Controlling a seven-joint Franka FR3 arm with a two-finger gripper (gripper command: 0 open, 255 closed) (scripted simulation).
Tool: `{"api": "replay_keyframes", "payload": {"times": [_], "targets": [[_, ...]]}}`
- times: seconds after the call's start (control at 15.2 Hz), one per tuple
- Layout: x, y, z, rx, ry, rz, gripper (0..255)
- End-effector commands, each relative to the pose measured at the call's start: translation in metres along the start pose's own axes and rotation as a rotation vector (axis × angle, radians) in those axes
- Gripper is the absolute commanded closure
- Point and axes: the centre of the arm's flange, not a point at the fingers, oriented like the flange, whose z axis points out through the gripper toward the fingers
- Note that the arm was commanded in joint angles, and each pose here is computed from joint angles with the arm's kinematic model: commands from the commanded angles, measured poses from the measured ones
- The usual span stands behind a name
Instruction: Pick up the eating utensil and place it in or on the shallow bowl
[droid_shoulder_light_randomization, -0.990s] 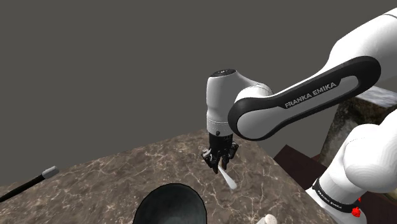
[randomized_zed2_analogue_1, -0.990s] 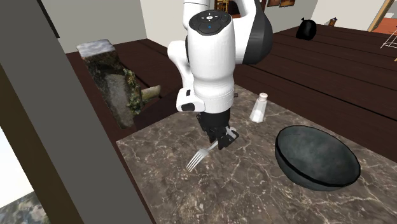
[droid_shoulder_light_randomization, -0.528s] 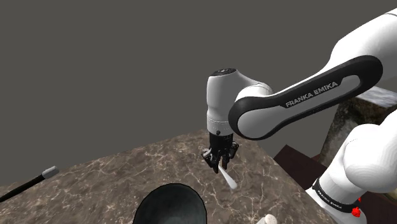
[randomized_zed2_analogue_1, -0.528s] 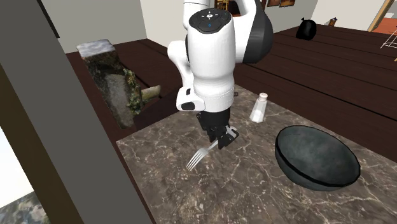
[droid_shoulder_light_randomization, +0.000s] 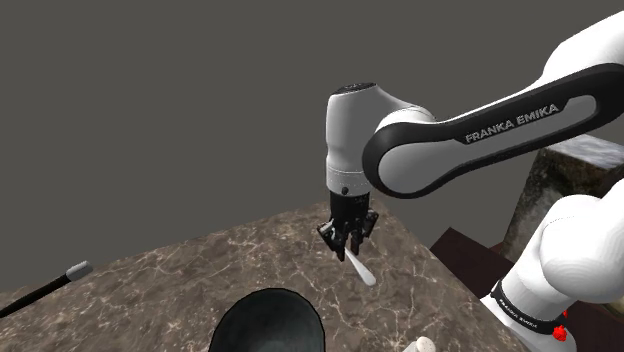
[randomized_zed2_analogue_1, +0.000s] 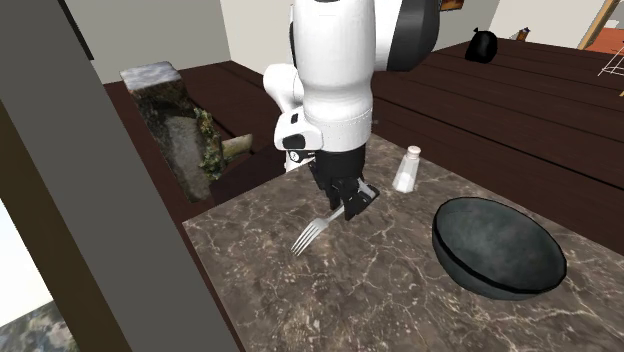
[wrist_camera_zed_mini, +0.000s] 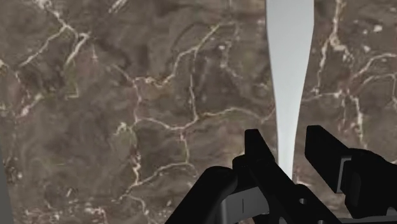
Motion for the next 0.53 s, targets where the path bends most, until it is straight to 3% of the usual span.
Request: {"api": "replay_keyframes", "payload": {"times": [0.0,0.46], "targets": [[-0.001,-0.001,-0.01,0.0,0.0,0.0,255],[-0.007,-0.001,-0.047,0.0,0.0,0.0,255]]}}
